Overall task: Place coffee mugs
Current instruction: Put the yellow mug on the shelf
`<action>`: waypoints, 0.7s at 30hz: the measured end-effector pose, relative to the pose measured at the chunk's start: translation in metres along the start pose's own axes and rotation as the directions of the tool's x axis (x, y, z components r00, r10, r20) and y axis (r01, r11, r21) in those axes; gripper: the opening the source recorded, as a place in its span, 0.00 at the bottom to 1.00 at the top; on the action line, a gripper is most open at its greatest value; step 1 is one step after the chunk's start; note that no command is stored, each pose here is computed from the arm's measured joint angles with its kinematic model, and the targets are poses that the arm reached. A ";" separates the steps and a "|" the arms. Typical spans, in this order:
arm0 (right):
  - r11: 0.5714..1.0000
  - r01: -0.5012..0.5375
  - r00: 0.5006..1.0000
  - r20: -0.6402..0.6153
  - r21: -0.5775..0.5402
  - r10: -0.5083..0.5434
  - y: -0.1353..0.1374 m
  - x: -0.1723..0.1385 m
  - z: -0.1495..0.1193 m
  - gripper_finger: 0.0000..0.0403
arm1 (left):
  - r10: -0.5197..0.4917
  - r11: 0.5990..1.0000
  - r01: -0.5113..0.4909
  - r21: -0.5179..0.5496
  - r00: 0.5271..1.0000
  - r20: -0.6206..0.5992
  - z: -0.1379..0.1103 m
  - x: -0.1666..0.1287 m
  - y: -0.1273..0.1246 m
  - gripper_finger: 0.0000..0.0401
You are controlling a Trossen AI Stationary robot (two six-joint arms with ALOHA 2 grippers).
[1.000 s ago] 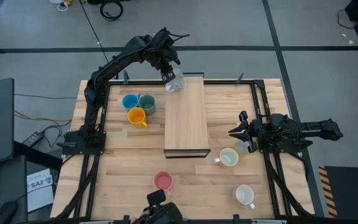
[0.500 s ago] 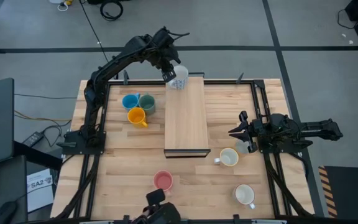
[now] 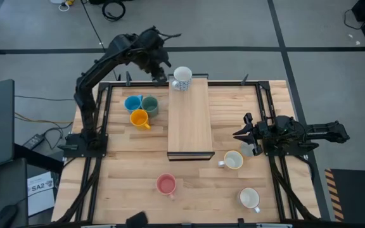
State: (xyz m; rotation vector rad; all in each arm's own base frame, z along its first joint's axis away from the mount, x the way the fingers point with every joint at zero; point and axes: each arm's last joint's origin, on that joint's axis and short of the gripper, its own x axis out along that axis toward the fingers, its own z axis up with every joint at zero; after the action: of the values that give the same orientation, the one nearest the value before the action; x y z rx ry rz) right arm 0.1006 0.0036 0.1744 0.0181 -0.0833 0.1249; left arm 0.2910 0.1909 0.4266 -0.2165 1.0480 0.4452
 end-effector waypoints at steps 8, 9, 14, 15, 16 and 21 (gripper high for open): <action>1.000 0.000 1.000 0.000 0.000 0.000 0.000 0.000 0.000 0.15 | -0.060 0.997 0.057 -0.058 0.997 -0.041 -0.020 -0.025 -0.034 0.30; 1.000 0.000 1.000 0.000 0.000 0.000 0.000 0.000 0.000 0.15 | -0.066 0.997 0.064 -0.048 0.996 -0.055 -0.025 -0.026 -0.038 0.30; 1.000 0.000 1.000 0.001 0.000 0.000 0.000 0.000 0.000 0.15 | -0.089 0.996 0.085 -0.039 0.986 -0.142 -0.049 -0.022 -0.060 0.30; 1.000 0.000 1.000 0.000 0.000 0.000 0.000 0.000 0.000 0.15 | -0.092 0.995 0.085 -0.047 0.982 -0.165 -0.055 -0.020 -0.064 0.30; 1.000 0.000 1.000 0.000 0.000 0.000 0.000 0.000 0.000 0.15 | -0.094 0.995 0.085 -0.055 0.978 -0.188 -0.063 -0.019 -0.067 0.30; 1.000 0.000 1.000 0.000 0.000 0.000 0.000 0.000 0.000 0.15 | -0.066 0.995 0.039 -0.090 0.943 -0.326 -0.110 -0.004 -0.081 0.30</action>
State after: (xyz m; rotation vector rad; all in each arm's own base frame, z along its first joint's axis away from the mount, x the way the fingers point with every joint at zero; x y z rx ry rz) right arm 0.1006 0.0036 0.1744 0.0177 -0.0837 0.1253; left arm 0.2400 0.0757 0.3736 -0.4020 1.3493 0.4122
